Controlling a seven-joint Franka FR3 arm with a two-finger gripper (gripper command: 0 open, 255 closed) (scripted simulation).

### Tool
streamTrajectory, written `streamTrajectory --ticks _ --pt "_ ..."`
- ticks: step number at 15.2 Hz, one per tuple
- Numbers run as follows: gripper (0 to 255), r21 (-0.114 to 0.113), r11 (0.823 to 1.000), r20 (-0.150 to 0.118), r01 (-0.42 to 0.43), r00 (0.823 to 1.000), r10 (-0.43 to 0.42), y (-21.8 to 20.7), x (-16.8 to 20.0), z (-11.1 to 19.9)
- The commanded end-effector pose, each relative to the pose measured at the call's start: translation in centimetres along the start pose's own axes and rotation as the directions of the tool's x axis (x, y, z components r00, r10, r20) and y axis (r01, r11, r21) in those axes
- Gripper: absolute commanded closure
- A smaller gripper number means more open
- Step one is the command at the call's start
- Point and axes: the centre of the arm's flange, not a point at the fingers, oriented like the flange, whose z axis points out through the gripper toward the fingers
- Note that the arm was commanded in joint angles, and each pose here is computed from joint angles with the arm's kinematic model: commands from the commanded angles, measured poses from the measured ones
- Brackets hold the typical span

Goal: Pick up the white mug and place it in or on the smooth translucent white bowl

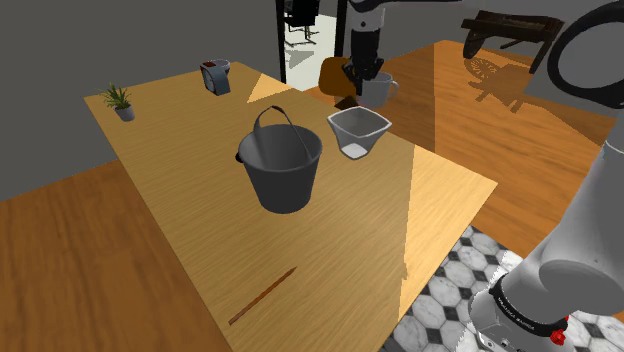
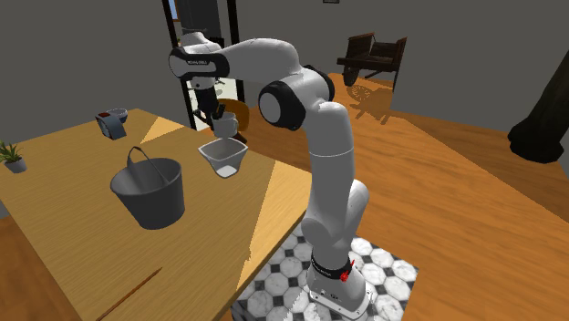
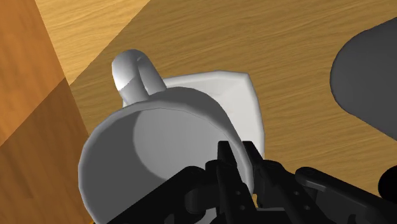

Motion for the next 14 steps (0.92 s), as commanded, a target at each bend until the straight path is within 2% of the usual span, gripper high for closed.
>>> streamTrajectory --ticks 1,14 --pt "255 0.0 1.0 0.0 0.0 1.0 0.0 -0.4 1.8 -0.2" --pt "255 0.0 1.0 0.0 0.0 1.0 0.0 -0.8 2.2 6.6"
